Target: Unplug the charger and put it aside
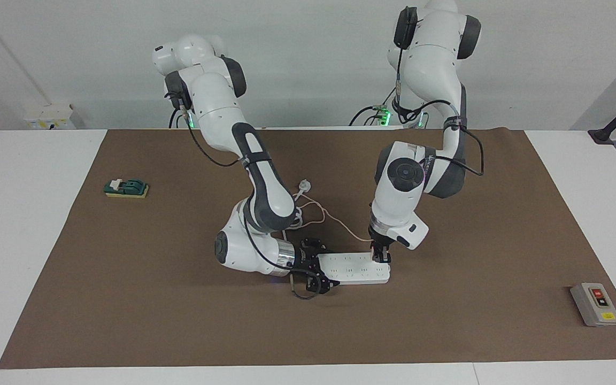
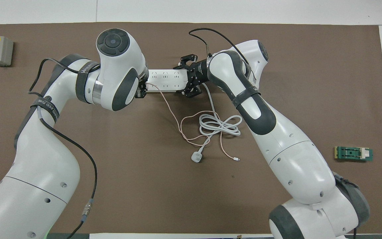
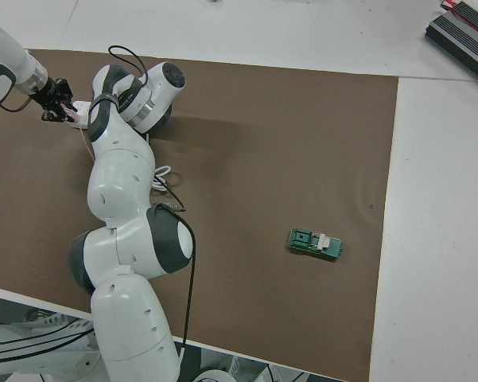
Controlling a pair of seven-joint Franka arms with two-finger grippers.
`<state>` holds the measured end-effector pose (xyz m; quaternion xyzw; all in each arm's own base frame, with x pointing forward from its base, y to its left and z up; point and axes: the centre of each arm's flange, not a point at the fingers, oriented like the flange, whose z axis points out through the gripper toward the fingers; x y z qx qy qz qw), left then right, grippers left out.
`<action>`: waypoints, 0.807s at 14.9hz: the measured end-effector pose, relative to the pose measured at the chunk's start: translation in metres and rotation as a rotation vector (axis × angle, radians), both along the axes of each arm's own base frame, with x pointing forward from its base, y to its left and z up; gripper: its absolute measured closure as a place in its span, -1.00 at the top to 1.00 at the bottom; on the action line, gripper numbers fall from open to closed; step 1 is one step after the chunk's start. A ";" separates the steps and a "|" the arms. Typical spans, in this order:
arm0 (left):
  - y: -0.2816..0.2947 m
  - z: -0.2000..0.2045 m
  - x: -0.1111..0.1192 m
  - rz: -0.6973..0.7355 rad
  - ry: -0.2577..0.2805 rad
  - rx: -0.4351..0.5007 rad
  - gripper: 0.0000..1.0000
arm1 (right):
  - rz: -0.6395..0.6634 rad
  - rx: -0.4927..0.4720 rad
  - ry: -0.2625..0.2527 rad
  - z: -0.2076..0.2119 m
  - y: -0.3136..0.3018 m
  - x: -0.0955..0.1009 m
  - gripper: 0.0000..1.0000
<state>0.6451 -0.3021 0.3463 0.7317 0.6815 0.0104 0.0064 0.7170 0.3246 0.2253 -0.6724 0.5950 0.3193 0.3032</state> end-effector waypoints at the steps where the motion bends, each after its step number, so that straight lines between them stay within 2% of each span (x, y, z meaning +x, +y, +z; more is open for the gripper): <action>1: 0.000 0.000 0.000 -0.001 0.000 0.002 -0.37 | 0.000 0.000 0.000 0.000 0.000 0.000 0.90; 4: -0.001 0.005 0.001 -0.003 0.005 0.004 -0.37 | 0.000 0.000 -0.001 0.000 0.000 0.000 0.90; 9: 0.001 0.052 -0.004 -0.005 0.003 0.003 -0.37 | 0.000 -0.001 -0.002 0.000 0.000 0.000 0.90; 12: 0.000 0.054 -0.006 -0.024 0.005 0.003 -0.37 | 0.000 -0.001 -0.002 0.000 0.000 0.000 0.90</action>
